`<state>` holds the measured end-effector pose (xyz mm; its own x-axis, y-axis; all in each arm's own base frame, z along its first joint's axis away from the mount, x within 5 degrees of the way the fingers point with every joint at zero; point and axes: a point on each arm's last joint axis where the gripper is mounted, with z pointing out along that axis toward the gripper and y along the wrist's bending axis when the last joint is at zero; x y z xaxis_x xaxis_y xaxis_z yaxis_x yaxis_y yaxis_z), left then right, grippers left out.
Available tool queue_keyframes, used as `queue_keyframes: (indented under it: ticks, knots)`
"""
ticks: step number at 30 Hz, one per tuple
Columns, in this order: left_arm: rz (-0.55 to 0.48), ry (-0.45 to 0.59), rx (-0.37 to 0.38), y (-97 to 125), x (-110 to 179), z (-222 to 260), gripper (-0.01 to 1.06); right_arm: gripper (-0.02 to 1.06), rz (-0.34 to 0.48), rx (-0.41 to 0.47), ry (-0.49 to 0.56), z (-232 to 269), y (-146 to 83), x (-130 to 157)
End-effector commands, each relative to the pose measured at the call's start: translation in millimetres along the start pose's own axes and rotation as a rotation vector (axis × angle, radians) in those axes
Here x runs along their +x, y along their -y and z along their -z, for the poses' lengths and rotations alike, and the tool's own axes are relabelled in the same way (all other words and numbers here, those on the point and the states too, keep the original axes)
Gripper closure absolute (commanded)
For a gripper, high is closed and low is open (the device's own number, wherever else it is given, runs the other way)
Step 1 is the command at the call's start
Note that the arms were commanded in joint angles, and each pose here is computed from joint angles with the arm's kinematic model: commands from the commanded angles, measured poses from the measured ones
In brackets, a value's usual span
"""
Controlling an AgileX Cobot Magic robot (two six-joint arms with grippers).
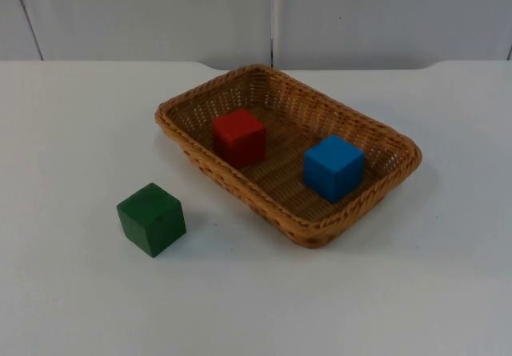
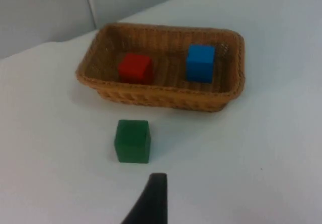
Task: Pick up one cube with each hand and place exactly two cubes into the same basket, leaving the remaining cube outside.
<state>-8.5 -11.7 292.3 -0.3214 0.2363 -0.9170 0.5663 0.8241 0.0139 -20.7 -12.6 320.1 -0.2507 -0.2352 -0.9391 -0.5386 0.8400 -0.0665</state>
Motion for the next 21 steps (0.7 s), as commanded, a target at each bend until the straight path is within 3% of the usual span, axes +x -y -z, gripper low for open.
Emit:
queue_keyframes:
  ticks: [1, 11, 21]
  knots:
    - [0.026, 0.014, -0.066, -5.3, 4.7, 3.5, 0.15, 0.31, 0.001, 0.015, -0.019, -3.5, 0.8, 8.0]
    - [0.046, -0.084, -0.113, -10.2, 17.8, -3.4, 0.15, 0.31, -0.103, 0.052, -0.141, -24.8, 2.7, 30.5]
    - [0.054, -0.085, -0.129, -11.6, 17.9, -3.3, 0.15, 0.31, -0.081, 0.033, -0.135, -29.5, 1.0, 32.5]
